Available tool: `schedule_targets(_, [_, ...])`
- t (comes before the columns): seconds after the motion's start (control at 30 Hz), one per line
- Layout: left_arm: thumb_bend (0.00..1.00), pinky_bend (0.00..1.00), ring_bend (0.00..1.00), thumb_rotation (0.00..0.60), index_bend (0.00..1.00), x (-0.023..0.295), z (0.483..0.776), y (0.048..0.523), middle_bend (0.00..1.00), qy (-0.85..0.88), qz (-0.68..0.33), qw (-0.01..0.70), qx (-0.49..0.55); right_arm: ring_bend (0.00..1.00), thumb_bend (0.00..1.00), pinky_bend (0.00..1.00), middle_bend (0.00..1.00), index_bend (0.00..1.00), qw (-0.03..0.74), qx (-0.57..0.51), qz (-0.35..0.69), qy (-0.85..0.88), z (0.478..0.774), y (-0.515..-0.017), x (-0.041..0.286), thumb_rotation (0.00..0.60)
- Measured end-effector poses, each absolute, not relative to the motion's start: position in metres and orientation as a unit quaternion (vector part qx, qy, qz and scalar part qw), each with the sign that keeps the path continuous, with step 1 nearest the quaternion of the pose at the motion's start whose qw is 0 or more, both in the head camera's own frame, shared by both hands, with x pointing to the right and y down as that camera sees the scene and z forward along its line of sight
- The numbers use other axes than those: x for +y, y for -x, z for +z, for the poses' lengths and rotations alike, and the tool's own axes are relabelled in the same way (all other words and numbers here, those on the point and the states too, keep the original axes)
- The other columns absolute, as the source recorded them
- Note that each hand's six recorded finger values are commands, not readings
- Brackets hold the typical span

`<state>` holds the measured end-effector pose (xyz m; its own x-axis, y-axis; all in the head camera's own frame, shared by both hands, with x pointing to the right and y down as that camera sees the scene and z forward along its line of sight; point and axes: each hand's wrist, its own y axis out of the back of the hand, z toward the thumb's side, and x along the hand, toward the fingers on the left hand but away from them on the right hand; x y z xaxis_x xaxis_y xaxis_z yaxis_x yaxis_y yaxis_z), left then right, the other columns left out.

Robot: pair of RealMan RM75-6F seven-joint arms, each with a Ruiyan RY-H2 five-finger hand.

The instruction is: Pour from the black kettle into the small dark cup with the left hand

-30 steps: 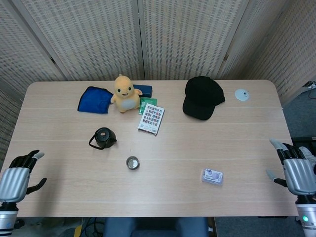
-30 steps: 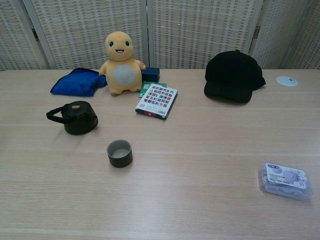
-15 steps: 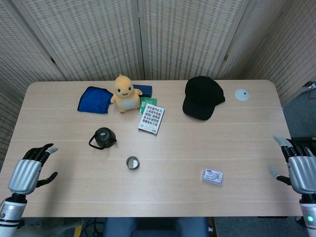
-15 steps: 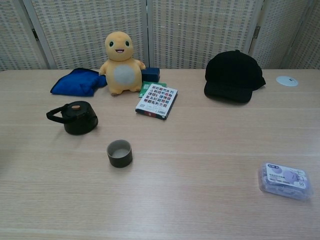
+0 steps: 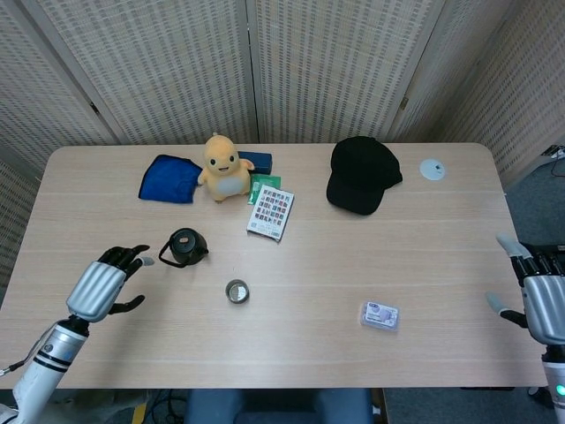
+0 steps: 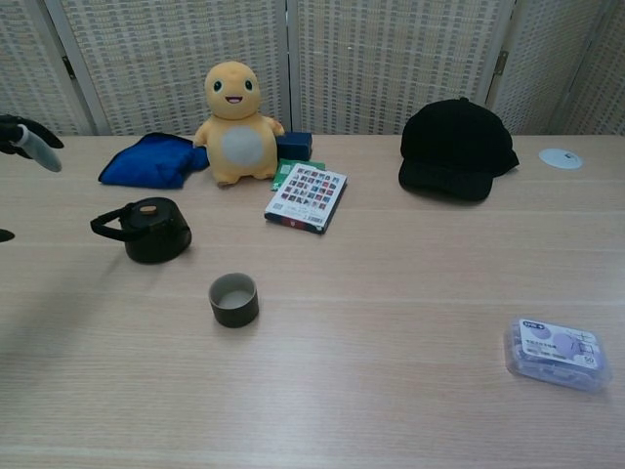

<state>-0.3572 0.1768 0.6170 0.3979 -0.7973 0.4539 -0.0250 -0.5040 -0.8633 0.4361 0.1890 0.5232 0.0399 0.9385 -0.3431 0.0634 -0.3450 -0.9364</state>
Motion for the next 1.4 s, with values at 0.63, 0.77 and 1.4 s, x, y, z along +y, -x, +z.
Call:
schedule_targets(0.63, [0.23, 0.04, 0.29, 0.600, 0.35, 0.144, 0.652, 0.319, 0.25, 0.732, -0.497, 0.416, 0.210, 0.14, 0.20, 0.18, 0.19, 0.10, 0.390, -0.420, 0.560, 0.598, 0.520, -0.445, 0.193, 0.600])
schedule_targets(0.77, [0.23, 0.03, 0.29, 0.600, 0.36, 0.143, 0.656, 0.320, 0.29, 0.726, -0.507, 0.417, 0.203, 0.14, 0.20, 0.18, 0.20, 0.10, 0.389, -0.419, 0.561, 0.599, 0.521, -0.446, 0.193, 0.600])
schedule_targets(1.4, [0.22, 0.00, 0.29, 0.600, 0.39, 0.139, 0.673, 0.319, 0.32, 0.719, -0.528, 0.408, 0.196, 0.14, 0.20, 0.18, 0.19, 0.10, 0.382, -0.419, 0.567, 0.597, 0.524, -0.451, 0.198, 0.600])
